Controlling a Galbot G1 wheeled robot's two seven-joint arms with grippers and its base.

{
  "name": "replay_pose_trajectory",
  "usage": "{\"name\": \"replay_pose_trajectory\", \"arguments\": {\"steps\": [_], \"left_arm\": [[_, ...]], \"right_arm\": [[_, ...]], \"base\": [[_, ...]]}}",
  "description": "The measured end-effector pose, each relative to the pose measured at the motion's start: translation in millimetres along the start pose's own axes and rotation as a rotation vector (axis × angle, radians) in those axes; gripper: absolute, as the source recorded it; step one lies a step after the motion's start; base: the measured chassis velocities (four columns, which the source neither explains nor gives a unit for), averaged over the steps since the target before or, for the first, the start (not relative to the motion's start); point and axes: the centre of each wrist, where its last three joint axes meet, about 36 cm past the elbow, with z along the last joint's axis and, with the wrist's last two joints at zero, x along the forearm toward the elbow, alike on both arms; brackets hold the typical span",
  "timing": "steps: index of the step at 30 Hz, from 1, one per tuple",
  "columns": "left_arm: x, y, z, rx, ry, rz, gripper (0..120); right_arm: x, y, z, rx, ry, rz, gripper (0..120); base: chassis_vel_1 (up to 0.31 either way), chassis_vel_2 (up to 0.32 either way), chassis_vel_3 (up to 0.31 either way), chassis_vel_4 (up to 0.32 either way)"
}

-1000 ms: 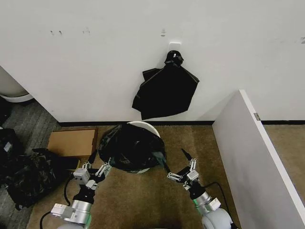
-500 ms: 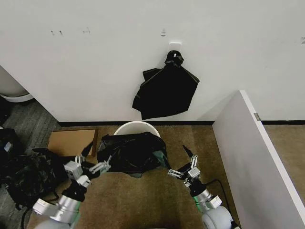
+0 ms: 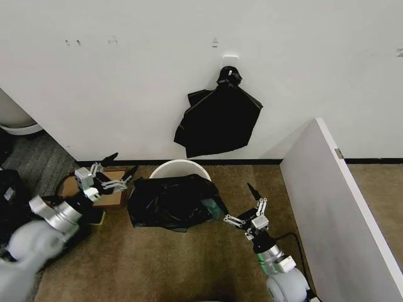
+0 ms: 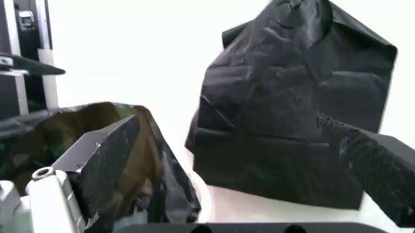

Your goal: Place the garbage bag over the trash bin.

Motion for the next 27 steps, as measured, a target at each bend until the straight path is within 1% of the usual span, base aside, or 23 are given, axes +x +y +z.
{"name": "replay_pose_trajectory", "arguments": {"steps": [1, 2, 4, 6, 7, 8, 10, 11, 13, 15, 16, 19, 21, 22, 25, 27], "left_arm": [[3.6, 19.6, -9.1, -0.022, 0.031, 0.039, 100], [5.6, 32.5, -16.2, -0.036, 0.052, 0.072, 100], [4.8, 76.0, -38.5, -0.084, 0.121, 0.155, 100], [-6.3, 101.3, -48.3, -0.117, 0.163, 0.197, 100], [-13.4, 110.2, -50.4, -0.127, 0.172, 0.212, 100], [-13.4, 110.2, -50.4, -0.127, 0.172, 0.212, 100], [-31.6, 123.4, -49.7, -0.137, 0.180, 0.251, 100], [-45.5, 128.3, -45.0, -0.135, 0.190, 0.286, 100], [-83.4, 134.5, -38.2, -0.139, 0.211, 0.374, 100], [-106.5, 136.2, -35.5, -0.143, 0.221, 0.423, 100], [-106.5, 136.2, -35.5, -0.143, 0.221, 0.423, 100], [-140.5, 139.7, -28.6, -0.161, 0.244, 0.465, 100], [-154.2, 143.6, -25.3, -0.170, 0.256, 0.471, 100], [-154.2, 143.6, -25.3, -0.170, 0.256, 0.471, 100], [-178.7, 145.2, -19.1, -0.194, 0.277, 0.497, 100], [-199.6, 142.0, -14.0, -0.211, 0.293, 0.529, 100]], "right_arm": [[-2.7, 1.9, -0.2, -0.005, -0.004, -0.005, 100], [-4.8, 2.8, -0.3, -0.008, -0.006, -0.009, 100], [-3.0, 5.5, 0.3, -0.016, -0.003, -0.013, 100], [0.7, 7.6, 0.4, -0.021, 0.002, -0.007, 100], [1.5, 8.0, 0.3, -0.022, 0.003, -0.003, 100], [1.5, 8.0, 0.3, -0.022, 0.003, -0.003, 100], [2.3, 8.9, -0.9, -0.024, 0.001, 0.005, 100], [2.2, 10.3, -2.0, -0.027, -0.002, 0.011, 100], [2.1, 13.2, -5.0, -0.033, -0.009, 0.024, 100], [2.4, 14.9, -7.1, -0.035, -0.012, 0.030, 100], [2.4, 14.9, -7.1, -0.035, -0.012, 0.030, 100], [5.4, 14.7, -9.6, -0.033, -0.010, 0.040, 100], [6.4, 14.1, -10.5, -0.031, -0.010, 0.045, 100], [6.4, 14.1, -10.5, -0.031, -0.010, 0.045, 100], [7.0, 12.7, -11.9, -0.027, -0.011, 0.055, 100], [7.0, 11.7, -12.0, -0.025, -0.012, 0.061, 100]], "base": [[0.000, 0.000, 0.000, 0.000], [0.000, 0.000, 0.000, 0.000], [0.000, 0.000, 0.000, 0.000], [0.000, 0.000, 0.000, 0.000], [0.000, 0.000, 0.000, 0.000], [0.000, 0.000, 0.000, 0.000], [0.000, 0.000, 0.000, 0.000], [0.000, 0.000, 0.000, 0.000], [0.000, 0.000, 0.000, 0.000], [0.000, 0.000, 0.000, 0.000], [0.000, 0.000, 0.000, 0.000], [0.000, 0.000, 0.000, 0.000], [0.000, 0.000, 0.000, 0.000], [0.000, 0.000, 0.000, 0.000], [0.000, 0.000, 0.000, 0.000], [0.000, 0.000, 0.000, 0.000]]}}
